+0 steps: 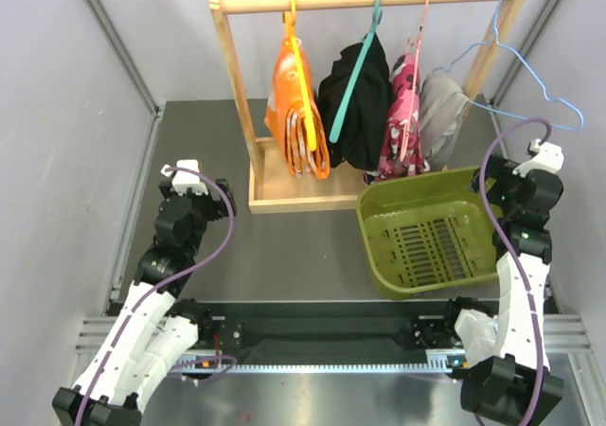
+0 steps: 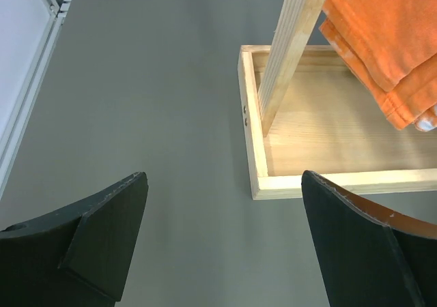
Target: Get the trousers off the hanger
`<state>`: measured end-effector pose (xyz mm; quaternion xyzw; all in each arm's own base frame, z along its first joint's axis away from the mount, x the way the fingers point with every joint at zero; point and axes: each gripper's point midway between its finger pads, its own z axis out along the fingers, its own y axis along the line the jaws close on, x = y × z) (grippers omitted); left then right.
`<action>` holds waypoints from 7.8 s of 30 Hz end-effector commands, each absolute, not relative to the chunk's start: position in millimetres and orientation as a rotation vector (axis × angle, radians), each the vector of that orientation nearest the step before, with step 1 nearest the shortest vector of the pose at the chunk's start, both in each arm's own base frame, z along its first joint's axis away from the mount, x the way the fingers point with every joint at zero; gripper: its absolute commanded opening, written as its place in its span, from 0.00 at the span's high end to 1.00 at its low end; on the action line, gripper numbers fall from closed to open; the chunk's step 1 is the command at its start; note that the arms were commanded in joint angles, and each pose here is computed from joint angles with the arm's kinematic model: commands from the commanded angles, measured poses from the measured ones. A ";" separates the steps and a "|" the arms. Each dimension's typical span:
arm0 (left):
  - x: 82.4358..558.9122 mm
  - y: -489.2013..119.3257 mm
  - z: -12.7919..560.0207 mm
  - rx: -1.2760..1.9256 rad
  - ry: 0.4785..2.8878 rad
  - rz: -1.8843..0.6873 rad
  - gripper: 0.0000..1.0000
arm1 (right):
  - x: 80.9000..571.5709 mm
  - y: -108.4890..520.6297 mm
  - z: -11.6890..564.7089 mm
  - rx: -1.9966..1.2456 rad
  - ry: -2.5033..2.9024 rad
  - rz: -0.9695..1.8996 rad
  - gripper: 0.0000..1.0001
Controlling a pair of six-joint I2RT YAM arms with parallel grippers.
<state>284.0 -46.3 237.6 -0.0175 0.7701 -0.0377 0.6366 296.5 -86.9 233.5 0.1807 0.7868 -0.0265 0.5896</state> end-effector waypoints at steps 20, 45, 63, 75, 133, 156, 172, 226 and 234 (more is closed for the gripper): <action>257.9 -123.2 409.1 -0.150 1.628 -0.776 0.01 | 269.0 25.3 241.4 -0.664 1.787 0.097 0.00; 330.9 -253.2 497.9 -0.047 1.716 -0.534 0.18 | 263.9 31.2 217.8 -0.654 1.820 0.156 0.00; 365.3 -238.3 517.4 -0.021 1.626 -0.234 1.00 | 262.9 31.2 219.2 -0.646 1.821 0.158 0.00; 321.1 -213.7 612.2 -0.073 1.352 -0.489 1.00 | 260.9 34.6 218.8 -0.654 1.819 0.180 0.00; 187.6 -152.4 502.9 -0.289 1.498 -1.068 1.00 | 147.1 411.2 371.2 -1.456 1.319 0.684 0.00; 166.2 -149.5 532.8 -0.279 1.437 -1.201 1.00 | 174.6 466.6 360.8 -1.204 1.528 0.756 0.12; 164.9 -142.5 527.9 -0.293 1.441 -1.177 1.00 | 184.4 460.0 383.1 -1.307 1.435 0.696 1.00; 179.9 -104.1 331.3 -0.077 1.774 -0.572 1.00 | 83.4 196.5 491.8 -1.432 0.937 0.822 1.00; 173.9 -102.5 338.8 -0.044 1.734 -0.599 1.00 | 74.5 175.0 460.3 -1.433 1.011 0.699 1.00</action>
